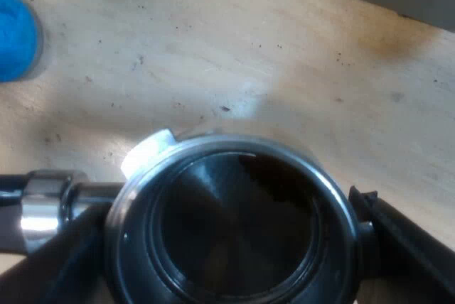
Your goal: Put the handle in the coffee machine
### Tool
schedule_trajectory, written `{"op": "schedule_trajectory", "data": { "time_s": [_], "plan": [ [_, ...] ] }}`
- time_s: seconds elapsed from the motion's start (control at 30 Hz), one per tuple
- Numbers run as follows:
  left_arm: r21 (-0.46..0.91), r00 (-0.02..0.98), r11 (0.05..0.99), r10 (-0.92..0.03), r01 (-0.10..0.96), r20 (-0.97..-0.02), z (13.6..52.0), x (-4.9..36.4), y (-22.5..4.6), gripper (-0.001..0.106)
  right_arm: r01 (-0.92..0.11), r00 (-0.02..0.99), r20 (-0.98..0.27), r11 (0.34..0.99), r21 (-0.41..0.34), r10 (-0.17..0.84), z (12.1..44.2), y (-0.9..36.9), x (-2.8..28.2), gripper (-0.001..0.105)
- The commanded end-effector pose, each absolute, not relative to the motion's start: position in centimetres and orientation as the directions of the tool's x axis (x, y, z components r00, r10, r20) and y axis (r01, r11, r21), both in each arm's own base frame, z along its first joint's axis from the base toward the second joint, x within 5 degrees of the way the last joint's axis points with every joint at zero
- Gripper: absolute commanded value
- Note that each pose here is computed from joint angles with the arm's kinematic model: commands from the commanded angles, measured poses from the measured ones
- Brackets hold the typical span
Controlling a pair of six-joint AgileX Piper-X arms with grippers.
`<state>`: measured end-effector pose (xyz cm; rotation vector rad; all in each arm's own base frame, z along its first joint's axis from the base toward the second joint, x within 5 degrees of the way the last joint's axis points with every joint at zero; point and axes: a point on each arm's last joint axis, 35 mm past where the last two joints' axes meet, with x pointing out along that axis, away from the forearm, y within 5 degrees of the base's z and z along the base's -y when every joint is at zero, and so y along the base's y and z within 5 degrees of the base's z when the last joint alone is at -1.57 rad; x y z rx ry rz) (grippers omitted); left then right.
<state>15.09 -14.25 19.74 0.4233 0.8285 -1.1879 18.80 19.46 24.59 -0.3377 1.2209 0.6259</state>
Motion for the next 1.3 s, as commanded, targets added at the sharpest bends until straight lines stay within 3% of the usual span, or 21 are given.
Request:
{"op": "schedule_trajectory", "data": {
  "time_s": [0.03,0.13,0.5,0.57,0.77,0.87,1.23,1.3],
  "plan": [
    [-0.115,0.143,0.343,-0.641,0.932,-0.754,19.87,15.18,-14.42,0.057,-0.613,0.227,-0.929,0.784,0.097,0.292,25.49,19.50,18.84,0.000],
    [-0.115,0.143,0.343,-0.641,0.932,-0.754,19.87,15.18,-14.42,0.052,-0.613,0.227,-0.929,0.784,0.097,0.292,25.49,19.50,18.84,0.000],
    [-0.104,0.156,0.341,-0.652,0.934,-0.742,20.01,15.33,-14.55,0.051,-0.613,0.227,-0.929,0.784,0.097,0.292,25.49,19.50,18.84,0.000],
    [-0.106,0.153,0.342,-0.650,0.934,-0.745,19.98,15.29,-14.52,0.044,-0.613,0.227,-0.929,0.784,0.097,0.292,25.49,19.50,18.84,0.000],
    [-0.090,0.167,0.352,-0.636,0.932,-0.753,19.93,15.33,-14.46,0.010,-0.613,0.227,-0.929,0.784,0.097,0.292,25.49,19.50,18.84,0.000],
    [-0.084,0.167,0.345,-0.636,0.935,-0.753,19.93,15.33,-14.46,0.000,-0.613,0.227,-0.929,0.784,0.097,0.292,25.49,19.50,18.84,0.000],
    [-0.059,0.169,0.320,-0.638,0.946,-0.751,20.01,15.31,-14.44,0.000,-0.620,0.245,-0.918,0.778,0.100,0.313,25.62,19.72,19.04,0.000],
    [-0.055,0.173,0.320,-0.641,0.946,-0.748,20.15,15.27,-14.41,0.000,-0.622,0.239,-0.918,0.776,0.107,0.318,25.62,19.74,19.02,0.008]
  ]
}}
